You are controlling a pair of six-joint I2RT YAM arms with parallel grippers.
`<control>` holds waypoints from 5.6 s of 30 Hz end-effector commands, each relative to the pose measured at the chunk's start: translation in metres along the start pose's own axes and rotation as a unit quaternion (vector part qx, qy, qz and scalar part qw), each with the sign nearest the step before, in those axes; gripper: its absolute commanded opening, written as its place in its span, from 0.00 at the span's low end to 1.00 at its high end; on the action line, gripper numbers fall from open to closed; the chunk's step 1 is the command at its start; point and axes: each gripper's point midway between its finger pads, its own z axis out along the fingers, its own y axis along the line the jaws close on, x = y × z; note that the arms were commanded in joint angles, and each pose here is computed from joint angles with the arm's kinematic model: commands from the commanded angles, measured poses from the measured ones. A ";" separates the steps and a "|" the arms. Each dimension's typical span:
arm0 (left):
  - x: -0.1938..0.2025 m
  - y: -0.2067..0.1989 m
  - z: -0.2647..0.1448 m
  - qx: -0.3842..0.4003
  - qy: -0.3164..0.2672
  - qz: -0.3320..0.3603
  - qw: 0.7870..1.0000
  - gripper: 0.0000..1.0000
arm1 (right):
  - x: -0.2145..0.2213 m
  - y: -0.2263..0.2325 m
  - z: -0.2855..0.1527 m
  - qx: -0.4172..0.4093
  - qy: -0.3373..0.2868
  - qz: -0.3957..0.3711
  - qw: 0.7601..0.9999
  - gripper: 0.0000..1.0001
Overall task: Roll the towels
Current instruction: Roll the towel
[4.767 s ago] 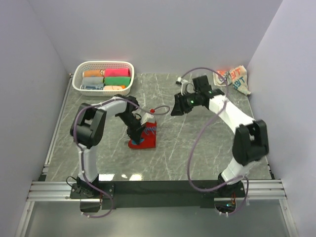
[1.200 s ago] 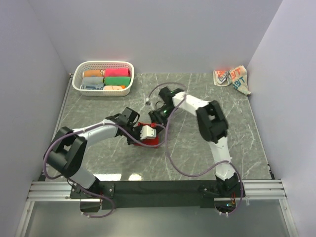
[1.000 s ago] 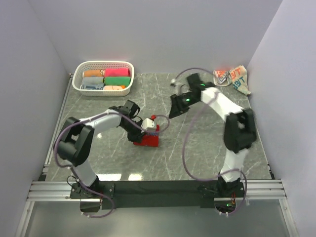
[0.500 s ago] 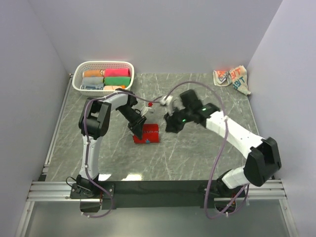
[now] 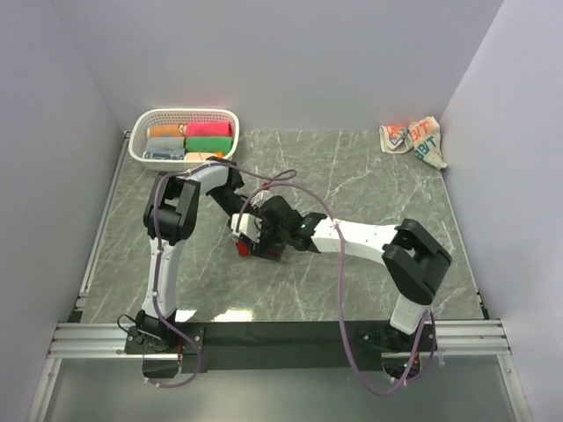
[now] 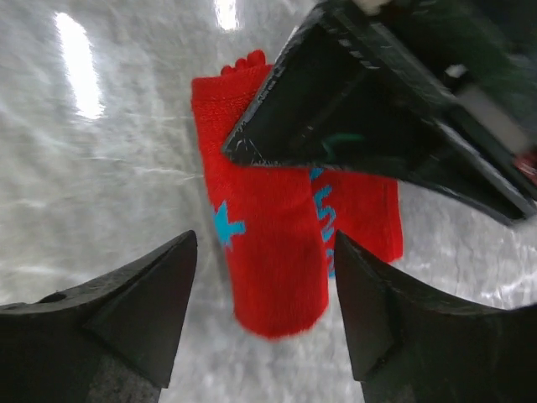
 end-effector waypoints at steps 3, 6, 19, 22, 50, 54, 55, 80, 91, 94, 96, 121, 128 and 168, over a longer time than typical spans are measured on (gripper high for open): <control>0.021 0.055 0.008 -0.077 0.059 0.034 0.995 0.28 | 0.009 -0.009 0.028 0.028 0.012 -0.054 0.998 0.66; 0.014 0.052 0.007 -0.081 0.040 0.042 0.995 0.28 | 0.027 0.001 0.038 0.005 0.041 -0.053 0.998 0.41; -0.006 0.021 -0.078 -0.135 -0.132 0.089 0.978 0.55 | 0.034 0.067 -0.004 -0.192 0.069 0.107 0.973 0.00; -0.004 0.019 -0.117 -0.169 -0.214 0.080 0.959 0.56 | 0.028 0.075 -0.012 -0.231 0.066 0.183 0.953 0.00; 0.001 -0.057 -0.002 -0.363 -0.143 0.436 0.811 0.71 | 0.041 0.054 0.032 -0.386 0.083 0.359 0.846 0.00; 0.014 -0.047 0.021 -0.324 -0.102 0.423 0.840 0.63 | 0.041 0.050 0.034 -0.374 0.079 0.360 0.851 0.00; 0.020 -0.041 0.024 -0.323 -0.089 0.417 0.845 0.61 | 0.041 0.048 0.033 -0.371 0.077 0.361 0.852 0.01; 0.074 -0.023 0.038 -0.099 0.016 0.077 0.992 0.16 | 0.045 -0.133 -0.132 -0.069 -0.104 0.407 0.905 0.40; 0.029 0.008 0.016 -0.051 0.015 0.015 0.998 0.18 | 0.029 -0.060 -0.140 -0.061 -0.108 0.305 0.944 0.27; 0.027 0.017 0.017 -0.050 0.023 0.011 0.998 0.18 | 0.006 -0.037 -0.133 -0.058 -0.102 0.239 0.964 0.29; 0.026 0.020 0.017 -0.055 0.027 0.010 0.998 0.19 | 0.001 -0.028 -0.123 -0.052 -0.090 0.209 0.972 0.37; 0.010 0.033 -0.012 -0.069 -0.063 0.000 0.996 0.48 | 0.033 0.043 0.020 -0.150 0.041 0.085 0.984 0.08; -0.001 0.020 -0.088 -0.101 -0.216 0.004 0.971 0.62 | 0.042 0.050 0.024 -0.187 0.053 0.125 0.973 0.00; -0.021 -0.009 -0.001 -0.400 -0.052 0.493 0.770 0.67 | 0.058 -0.010 0.051 -0.305 0.035 0.388 0.869 0.00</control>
